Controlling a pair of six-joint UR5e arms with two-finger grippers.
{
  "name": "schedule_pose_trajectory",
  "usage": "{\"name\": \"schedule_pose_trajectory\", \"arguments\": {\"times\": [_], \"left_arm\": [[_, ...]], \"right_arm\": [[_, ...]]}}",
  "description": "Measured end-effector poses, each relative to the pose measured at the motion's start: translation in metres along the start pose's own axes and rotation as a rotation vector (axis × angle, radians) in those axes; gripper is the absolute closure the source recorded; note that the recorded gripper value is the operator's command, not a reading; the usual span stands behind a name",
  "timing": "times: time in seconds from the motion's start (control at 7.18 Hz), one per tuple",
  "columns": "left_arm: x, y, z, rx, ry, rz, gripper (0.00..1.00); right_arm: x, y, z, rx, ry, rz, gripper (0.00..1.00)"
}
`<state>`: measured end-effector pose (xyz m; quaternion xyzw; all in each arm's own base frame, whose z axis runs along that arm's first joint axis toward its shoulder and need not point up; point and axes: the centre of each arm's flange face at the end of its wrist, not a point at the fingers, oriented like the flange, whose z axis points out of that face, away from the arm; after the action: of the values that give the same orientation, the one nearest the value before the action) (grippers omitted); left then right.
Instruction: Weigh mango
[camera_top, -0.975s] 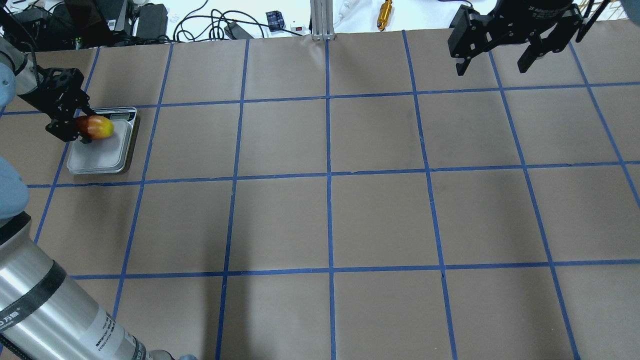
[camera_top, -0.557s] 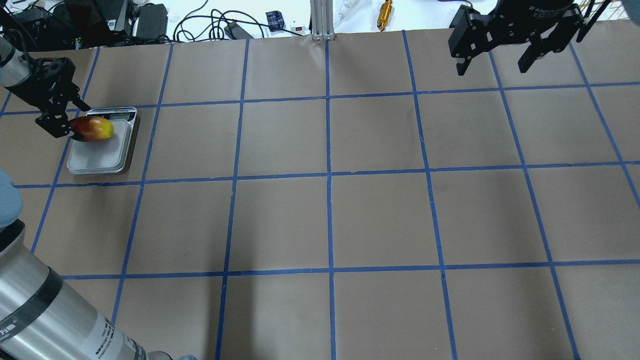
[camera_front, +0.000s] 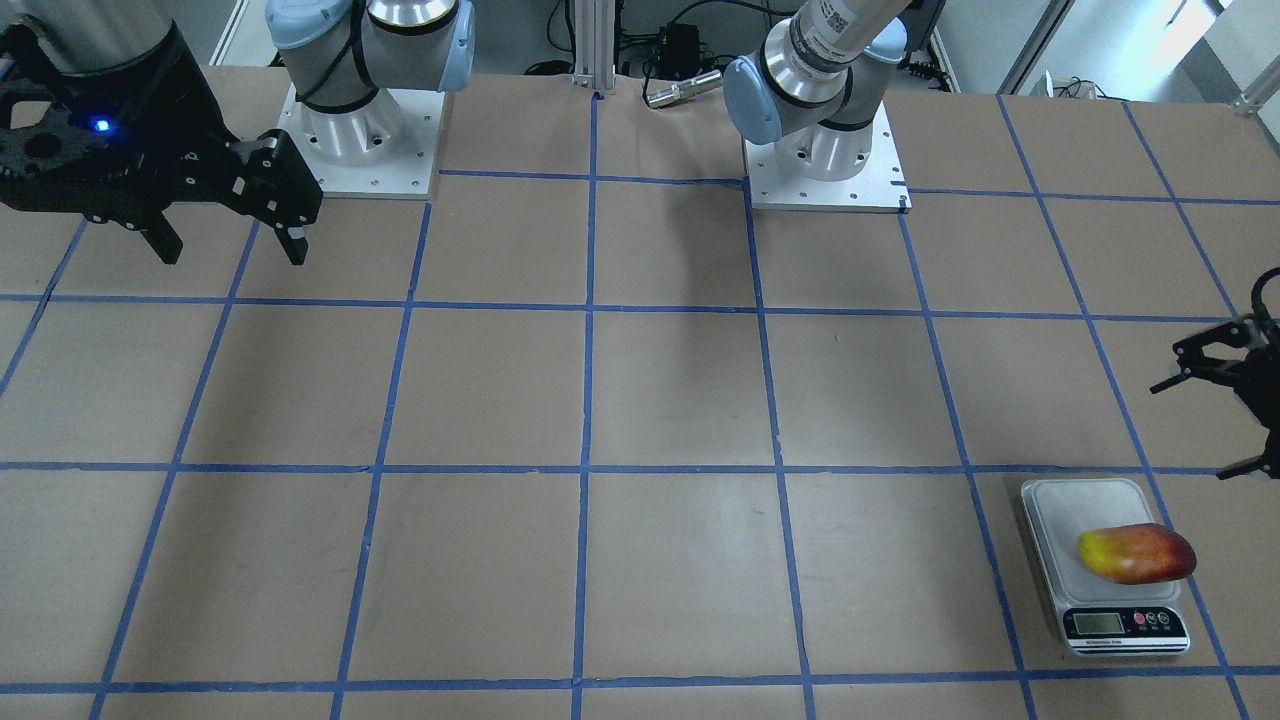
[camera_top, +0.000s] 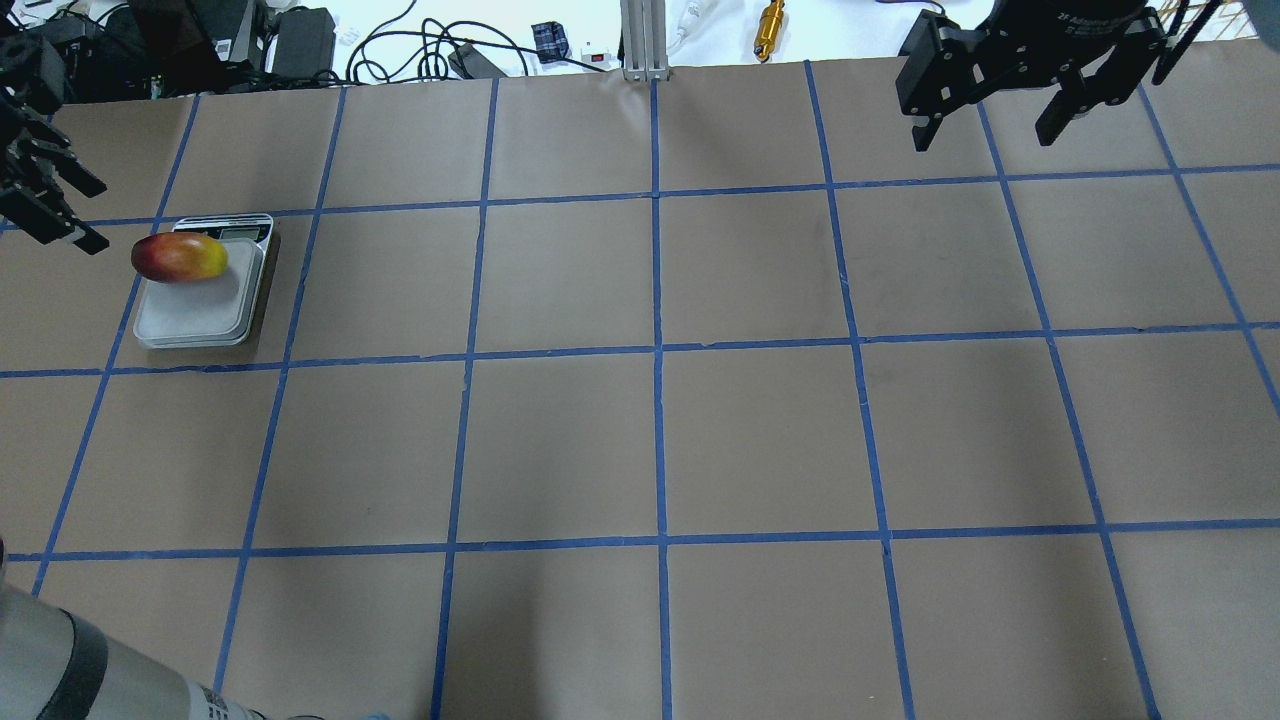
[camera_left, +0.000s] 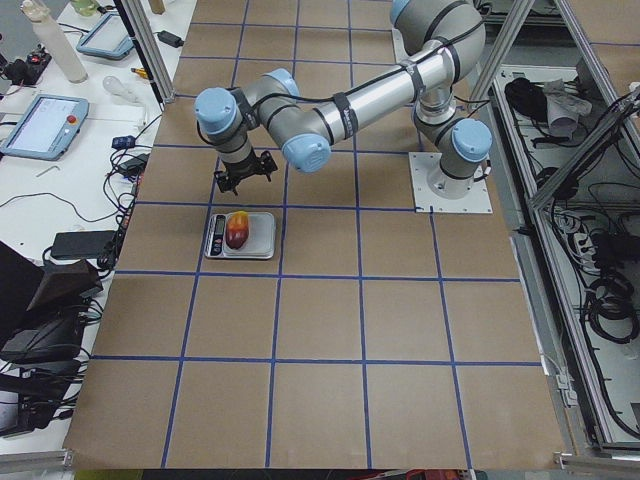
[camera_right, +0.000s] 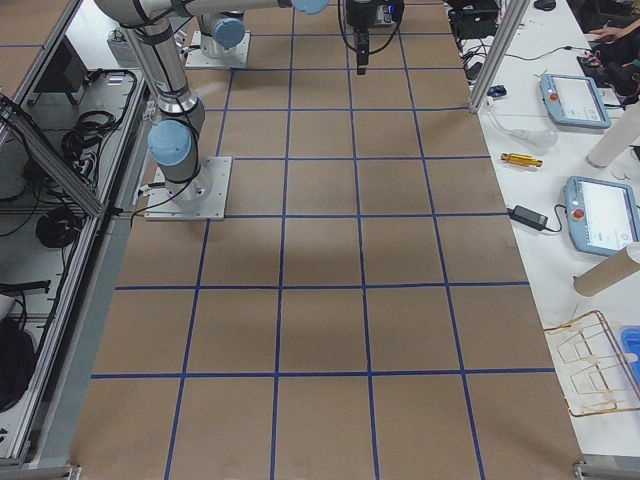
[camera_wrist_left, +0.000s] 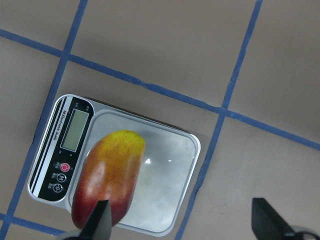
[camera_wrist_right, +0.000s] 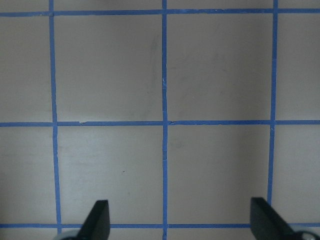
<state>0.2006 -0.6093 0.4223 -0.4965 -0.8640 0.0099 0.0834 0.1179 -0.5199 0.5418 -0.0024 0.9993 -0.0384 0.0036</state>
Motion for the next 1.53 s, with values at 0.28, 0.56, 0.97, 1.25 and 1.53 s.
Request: {"name": "schedule_pose_trajectory", "arguments": {"times": [0.28,0.56,0.97,1.25,1.53], "left_arm": [[0.066,-0.034,-0.053,0.002,-0.025,-0.118,0.0],[0.124,-0.062,-0.084,-0.003,-0.03,-0.245,0.0],[0.187,-0.135,-0.083,-0.015,-0.033,-0.592,0.0],[0.218,-0.195,-0.071,-0.012,-0.053,-0.854,0.0],[0.233,-0.223,-0.063,-0.001,-0.07,-1.064,0.0]], "right_arm": [[0.0,0.0,0.0,-0.001,-0.001,0.0,0.0],[0.0,0.0,0.0,0.0,-0.001,0.0,0.0],[0.0,0.0,0.0,0.0,-0.001,0.0,0.0],[0.0,0.0,0.0,0.0,-0.001,0.0,0.0],[0.0,0.0,0.0,0.0,-0.001,0.0,0.0]]}}
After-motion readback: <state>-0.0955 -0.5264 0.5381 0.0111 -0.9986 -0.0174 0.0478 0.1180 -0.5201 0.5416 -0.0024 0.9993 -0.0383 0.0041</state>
